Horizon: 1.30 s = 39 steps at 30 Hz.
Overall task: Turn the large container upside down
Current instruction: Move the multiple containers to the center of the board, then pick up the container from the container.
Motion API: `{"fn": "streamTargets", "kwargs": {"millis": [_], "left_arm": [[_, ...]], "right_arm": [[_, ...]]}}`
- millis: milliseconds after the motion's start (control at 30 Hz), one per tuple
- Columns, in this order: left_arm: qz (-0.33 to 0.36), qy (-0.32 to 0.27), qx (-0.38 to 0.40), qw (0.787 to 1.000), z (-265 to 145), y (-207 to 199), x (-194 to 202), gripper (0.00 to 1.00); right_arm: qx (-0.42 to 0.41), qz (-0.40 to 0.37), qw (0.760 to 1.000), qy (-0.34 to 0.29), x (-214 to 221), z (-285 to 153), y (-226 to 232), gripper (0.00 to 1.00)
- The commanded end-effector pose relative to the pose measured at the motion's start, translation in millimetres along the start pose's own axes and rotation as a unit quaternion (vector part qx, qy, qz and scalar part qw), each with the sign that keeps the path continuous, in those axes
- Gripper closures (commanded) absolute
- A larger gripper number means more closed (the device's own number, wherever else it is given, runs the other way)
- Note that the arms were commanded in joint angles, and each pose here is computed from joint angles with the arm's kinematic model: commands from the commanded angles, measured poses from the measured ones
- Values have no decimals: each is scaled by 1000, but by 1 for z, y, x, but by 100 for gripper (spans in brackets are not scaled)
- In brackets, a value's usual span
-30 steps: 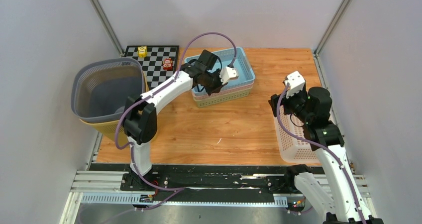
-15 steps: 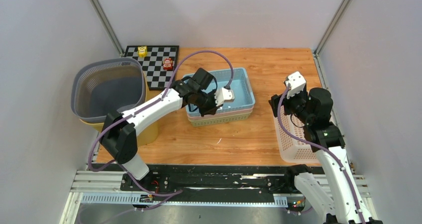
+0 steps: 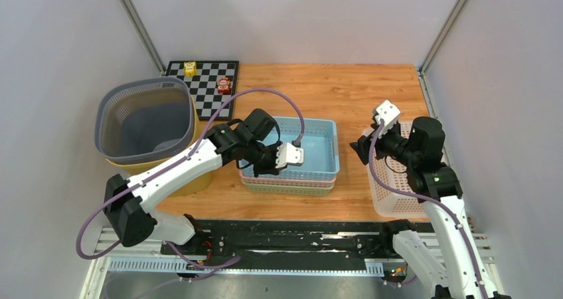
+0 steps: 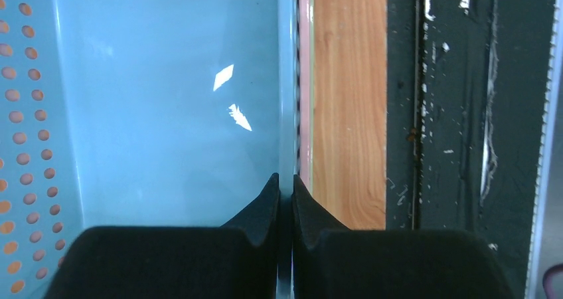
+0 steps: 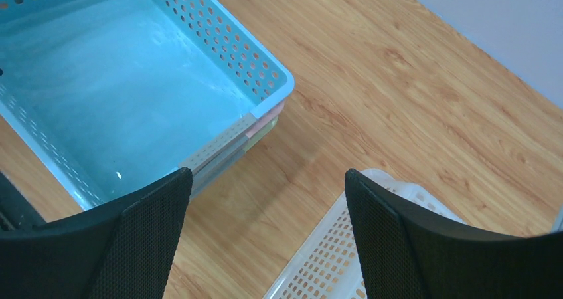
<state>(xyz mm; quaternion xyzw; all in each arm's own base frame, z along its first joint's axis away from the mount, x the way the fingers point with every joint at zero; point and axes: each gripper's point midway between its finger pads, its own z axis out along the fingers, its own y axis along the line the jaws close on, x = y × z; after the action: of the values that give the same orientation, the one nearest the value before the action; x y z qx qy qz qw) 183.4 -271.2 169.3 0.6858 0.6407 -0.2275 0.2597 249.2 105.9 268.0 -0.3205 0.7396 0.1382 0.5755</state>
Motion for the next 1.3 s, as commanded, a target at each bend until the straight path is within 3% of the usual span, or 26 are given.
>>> {"fn": "streamTargets", "kwargs": {"millis": [0, 233, 667, 933, 1267], "left_arm": [[31, -8, 38, 999, -10, -27, 2, 100], [64, -35, 40, 997, -31, -32, -16, 100], [92, -65, -31, 993, -56, -14, -38, 100], [99, -73, -21, 992, -61, -17, -45, 100], [87, -82, 4, 993, -65, -15, -63, 100]], "right_arm": [[-73, -54, 996, -18, -17, -11, 23, 13], [-125, -145, 981, -13, -21, -23, 36, 15], [-214, -298, 929, -38, 0, -18, 55, 27], [-190, -347, 917, -55, -10, -10, 44, 27], [-179, -428, 883, -74, -29, -6, 34, 24]]}}
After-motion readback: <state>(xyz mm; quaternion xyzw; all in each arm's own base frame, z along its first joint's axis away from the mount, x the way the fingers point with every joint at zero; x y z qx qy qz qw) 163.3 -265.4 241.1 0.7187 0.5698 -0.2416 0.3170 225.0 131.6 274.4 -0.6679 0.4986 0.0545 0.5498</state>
